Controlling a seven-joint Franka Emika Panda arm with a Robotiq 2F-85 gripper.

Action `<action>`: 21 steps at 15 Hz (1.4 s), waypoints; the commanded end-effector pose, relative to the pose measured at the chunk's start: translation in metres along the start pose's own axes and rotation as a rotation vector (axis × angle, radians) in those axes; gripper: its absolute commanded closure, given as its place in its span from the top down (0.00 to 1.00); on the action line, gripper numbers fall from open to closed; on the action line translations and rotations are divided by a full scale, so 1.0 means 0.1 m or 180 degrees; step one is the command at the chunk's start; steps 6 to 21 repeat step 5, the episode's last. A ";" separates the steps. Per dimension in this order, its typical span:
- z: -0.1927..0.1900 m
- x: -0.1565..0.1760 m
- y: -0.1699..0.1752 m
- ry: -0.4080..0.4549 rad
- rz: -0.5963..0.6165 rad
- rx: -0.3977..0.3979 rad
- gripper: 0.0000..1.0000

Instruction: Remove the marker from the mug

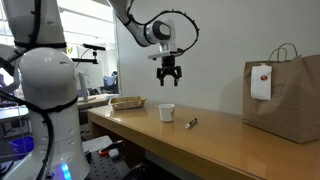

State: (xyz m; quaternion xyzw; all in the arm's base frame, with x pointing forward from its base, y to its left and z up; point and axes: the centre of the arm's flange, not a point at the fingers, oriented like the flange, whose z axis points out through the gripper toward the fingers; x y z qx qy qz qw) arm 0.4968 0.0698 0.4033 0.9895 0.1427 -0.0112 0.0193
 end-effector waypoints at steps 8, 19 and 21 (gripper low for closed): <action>-0.05 -0.08 -0.01 0.0058 0.0018 -0.0125 1.00; -0.05 -0.08 -0.01 0.0058 0.0018 -0.0125 1.00; -0.05 -0.08 -0.01 0.0058 0.0018 -0.0125 1.00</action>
